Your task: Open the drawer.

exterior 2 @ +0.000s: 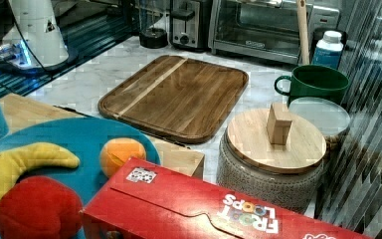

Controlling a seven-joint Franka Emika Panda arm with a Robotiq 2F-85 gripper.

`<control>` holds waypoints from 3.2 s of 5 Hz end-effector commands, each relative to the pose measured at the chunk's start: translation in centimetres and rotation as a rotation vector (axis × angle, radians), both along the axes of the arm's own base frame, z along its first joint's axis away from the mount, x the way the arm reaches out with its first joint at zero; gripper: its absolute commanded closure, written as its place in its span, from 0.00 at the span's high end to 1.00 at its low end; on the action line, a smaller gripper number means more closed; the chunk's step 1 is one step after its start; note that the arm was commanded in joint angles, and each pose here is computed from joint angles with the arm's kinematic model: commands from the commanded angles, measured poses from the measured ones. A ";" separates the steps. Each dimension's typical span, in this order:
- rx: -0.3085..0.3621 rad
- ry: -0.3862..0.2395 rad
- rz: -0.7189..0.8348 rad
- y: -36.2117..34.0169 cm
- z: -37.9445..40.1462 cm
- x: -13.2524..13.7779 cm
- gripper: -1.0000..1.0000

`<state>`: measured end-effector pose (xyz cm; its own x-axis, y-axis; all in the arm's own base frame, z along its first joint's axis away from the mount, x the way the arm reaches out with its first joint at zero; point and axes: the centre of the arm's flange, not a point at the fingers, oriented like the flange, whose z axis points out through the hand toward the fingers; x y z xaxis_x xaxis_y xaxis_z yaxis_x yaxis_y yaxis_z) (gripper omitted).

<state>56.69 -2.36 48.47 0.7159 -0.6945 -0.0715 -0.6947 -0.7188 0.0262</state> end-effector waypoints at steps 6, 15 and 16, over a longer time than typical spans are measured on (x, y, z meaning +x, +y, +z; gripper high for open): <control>-0.092 -0.023 0.533 -8.0 -4.2 -1.1 1.00; -0.180 -0.084 0.860 -21.4 -14.8 -3.3 1.00; -0.167 -0.087 0.838 -21.2 -16.3 -3.3 1.00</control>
